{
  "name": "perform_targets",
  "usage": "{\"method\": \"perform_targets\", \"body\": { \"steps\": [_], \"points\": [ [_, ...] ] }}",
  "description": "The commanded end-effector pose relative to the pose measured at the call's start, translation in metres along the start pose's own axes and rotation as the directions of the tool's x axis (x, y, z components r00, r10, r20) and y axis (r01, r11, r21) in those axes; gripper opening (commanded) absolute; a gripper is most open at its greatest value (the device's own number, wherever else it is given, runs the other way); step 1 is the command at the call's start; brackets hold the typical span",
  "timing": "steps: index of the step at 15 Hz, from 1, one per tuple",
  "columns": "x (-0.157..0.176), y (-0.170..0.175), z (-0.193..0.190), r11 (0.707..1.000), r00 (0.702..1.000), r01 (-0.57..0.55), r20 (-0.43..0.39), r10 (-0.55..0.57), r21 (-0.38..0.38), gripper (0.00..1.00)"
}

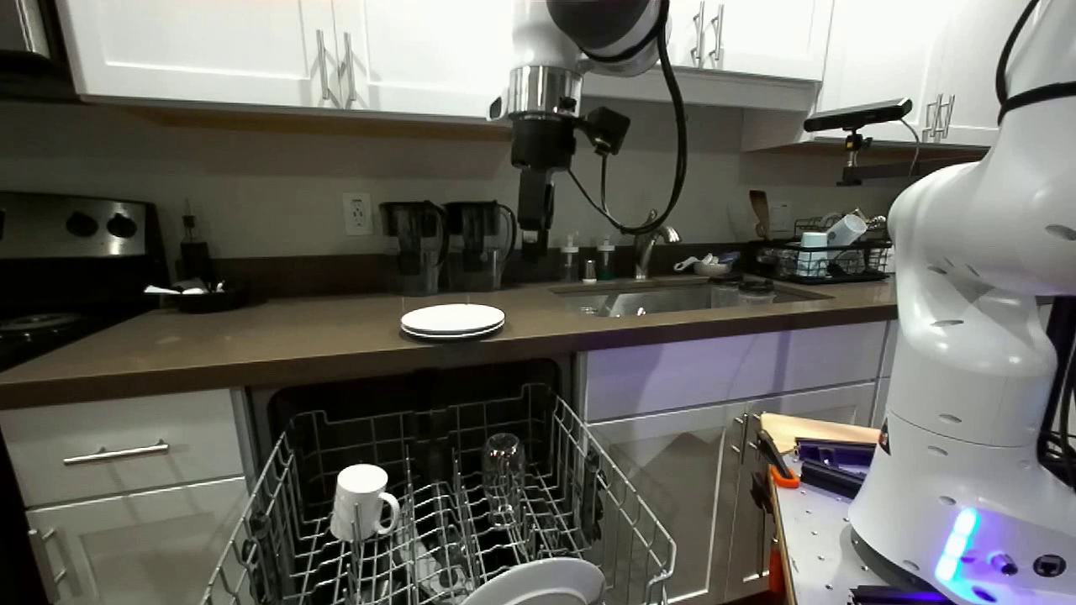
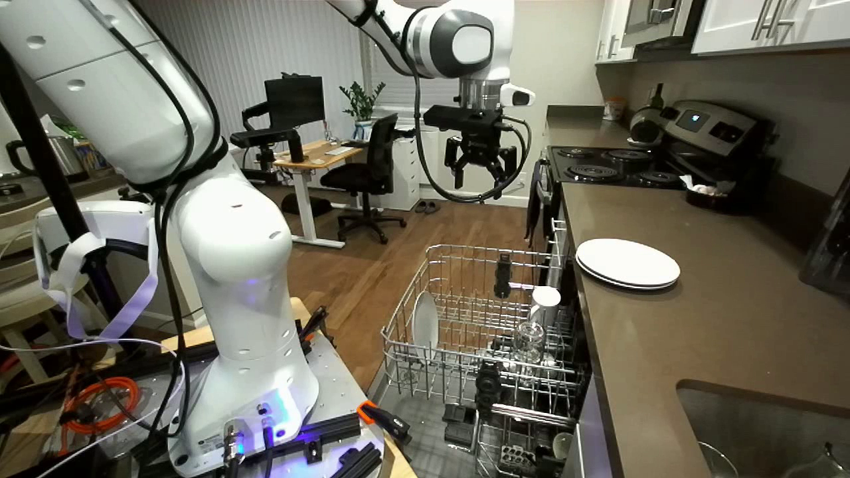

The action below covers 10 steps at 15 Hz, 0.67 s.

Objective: Remove the white plate from the dishwasher rack and put it on top of the two white plates on the countertop

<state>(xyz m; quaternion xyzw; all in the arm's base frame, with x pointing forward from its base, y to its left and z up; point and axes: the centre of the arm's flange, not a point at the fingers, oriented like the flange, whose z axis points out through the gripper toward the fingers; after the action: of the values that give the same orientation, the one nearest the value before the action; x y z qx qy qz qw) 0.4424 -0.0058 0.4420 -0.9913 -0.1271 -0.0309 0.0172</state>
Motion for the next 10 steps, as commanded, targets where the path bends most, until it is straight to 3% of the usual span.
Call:
{"method": "perform_targets", "body": {
  "steps": [1,10],
  "points": [
    [0.0,0.0,0.0,1.0,1.0,0.0,0.0,0.0,0.0,1.0],
    [0.037,-0.061,0.083,0.978,0.971,0.206,0.115,-0.208,0.03,1.0]
  ]
}}
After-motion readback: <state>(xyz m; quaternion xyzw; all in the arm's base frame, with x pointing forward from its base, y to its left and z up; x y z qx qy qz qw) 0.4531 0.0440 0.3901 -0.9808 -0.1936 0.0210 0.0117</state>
